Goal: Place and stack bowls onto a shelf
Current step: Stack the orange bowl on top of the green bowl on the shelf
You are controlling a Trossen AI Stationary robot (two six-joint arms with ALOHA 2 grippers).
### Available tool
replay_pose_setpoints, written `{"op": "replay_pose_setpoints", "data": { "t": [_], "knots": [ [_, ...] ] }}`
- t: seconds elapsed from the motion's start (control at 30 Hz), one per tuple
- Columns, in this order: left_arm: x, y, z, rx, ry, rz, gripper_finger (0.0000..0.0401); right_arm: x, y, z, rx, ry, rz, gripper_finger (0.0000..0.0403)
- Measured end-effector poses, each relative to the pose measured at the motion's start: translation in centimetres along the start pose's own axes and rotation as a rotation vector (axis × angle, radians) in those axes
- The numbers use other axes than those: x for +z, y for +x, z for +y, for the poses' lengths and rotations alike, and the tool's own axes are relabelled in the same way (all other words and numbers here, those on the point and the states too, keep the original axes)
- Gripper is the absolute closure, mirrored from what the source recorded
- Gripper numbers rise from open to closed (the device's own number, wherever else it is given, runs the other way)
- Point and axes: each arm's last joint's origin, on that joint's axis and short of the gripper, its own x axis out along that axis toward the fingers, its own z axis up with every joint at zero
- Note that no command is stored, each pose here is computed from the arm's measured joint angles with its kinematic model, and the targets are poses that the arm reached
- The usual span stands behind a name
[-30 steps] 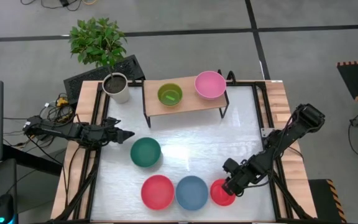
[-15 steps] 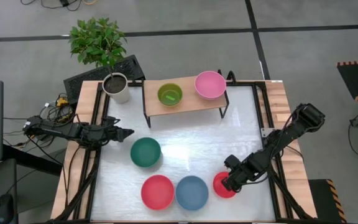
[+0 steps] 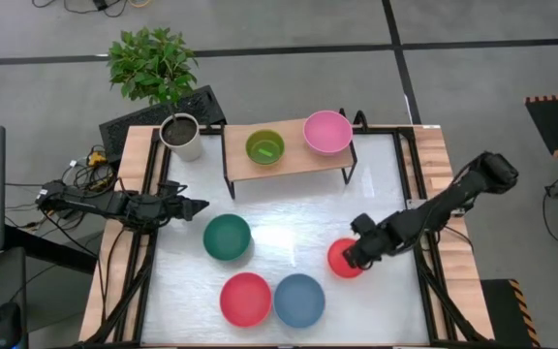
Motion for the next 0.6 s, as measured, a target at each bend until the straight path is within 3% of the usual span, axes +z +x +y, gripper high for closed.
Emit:
{"op": "replay_pose_setpoints", "data": {
  "t": [0.17, 0.43, 0.6],
  "knots": [
    [0.0, 0.0, 0.0, -0.001, 0.000, 0.004, 0.0262, 2.5, -1.8, -0.2, 0.120, 0.065, -0.049, 0.0380],
    [0.0, 0.0, 0.0, 0.005, 0.018, -0.015, 0.0262, 7.0, -6.7, 2.2, 0.356, 0.032, -0.189, 0.0380],
    [0.1, 0.0, 0.0, 0.005, 0.018, -0.017, 0.0262, 10.6, -10.5, 3.9, 0.428, -0.033, -0.313, 0.0380]
  ]
}}
